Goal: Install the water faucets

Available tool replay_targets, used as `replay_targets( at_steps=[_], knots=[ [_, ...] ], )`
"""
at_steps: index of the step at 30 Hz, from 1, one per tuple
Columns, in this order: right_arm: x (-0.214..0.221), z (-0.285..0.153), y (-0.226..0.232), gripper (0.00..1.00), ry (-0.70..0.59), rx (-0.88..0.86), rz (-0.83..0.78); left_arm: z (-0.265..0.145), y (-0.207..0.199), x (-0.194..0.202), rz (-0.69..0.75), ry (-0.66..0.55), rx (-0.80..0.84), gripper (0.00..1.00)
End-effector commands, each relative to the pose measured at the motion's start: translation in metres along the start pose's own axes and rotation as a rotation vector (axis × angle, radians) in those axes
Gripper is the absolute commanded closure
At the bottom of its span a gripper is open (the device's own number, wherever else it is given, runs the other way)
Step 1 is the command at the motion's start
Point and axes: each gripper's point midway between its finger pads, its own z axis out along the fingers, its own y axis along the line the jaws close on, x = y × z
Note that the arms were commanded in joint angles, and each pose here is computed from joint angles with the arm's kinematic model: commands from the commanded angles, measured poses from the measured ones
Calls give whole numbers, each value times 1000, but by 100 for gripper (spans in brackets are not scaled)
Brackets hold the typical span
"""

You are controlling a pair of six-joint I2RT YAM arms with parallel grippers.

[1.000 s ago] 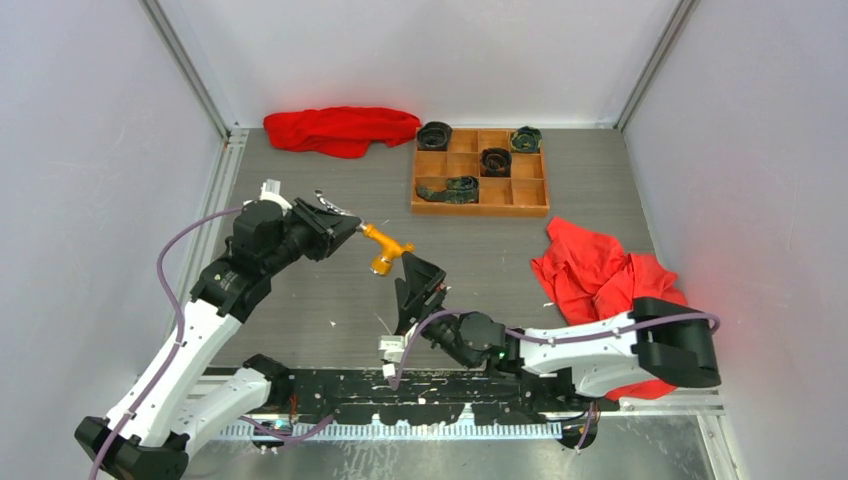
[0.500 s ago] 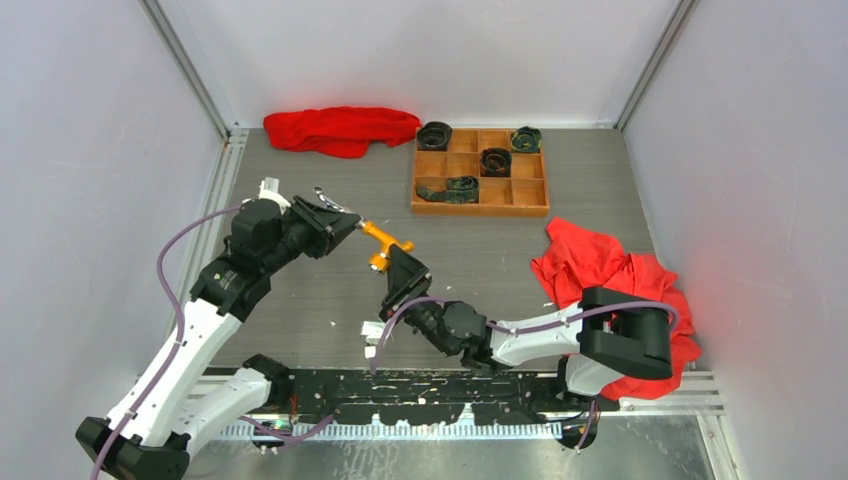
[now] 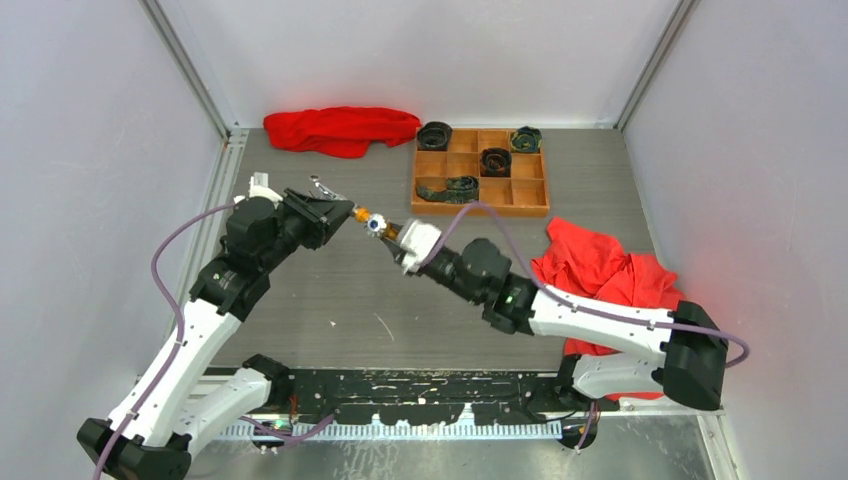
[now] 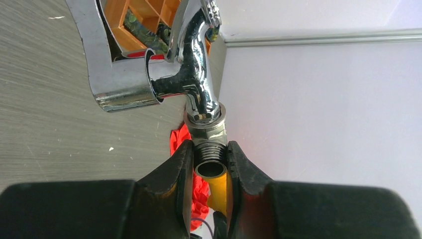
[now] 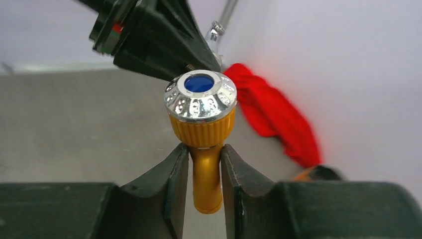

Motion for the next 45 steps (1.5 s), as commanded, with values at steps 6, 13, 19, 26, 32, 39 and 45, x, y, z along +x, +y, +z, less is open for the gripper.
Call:
replay_targets(
  at_steps=[6, 13, 19, 26, 32, 39, 45],
  knots=[
    [-56, -10, 7, 82, -132, -414, 1201, -13, -27, 15, 29, 74, 127, 100],
    [-63, -31, -8, 73, -203, -797, 1958, -14, -29, 13, 31, 61, 137, 100],
    [-21, -23, 1, 24, -45, -527, 1831, -16, -29, 11, 33, 50, 132, 100],
    [35, -41, -37, 11, 271, 39, 1250, -19, -30, 9, 39, 44, 124, 100],
    [1, -47, -51, 10, 305, 145, 615, -16, -32, 8, 41, 44, 122, 100],
    [-38, -54, -26, 7, 290, 225, -5, -13, -31, 9, 37, 53, 116, 100],
    [-37, -41, 13, 5, 303, 210, -295, -13, -31, 10, 36, 54, 114, 100]
  ],
)
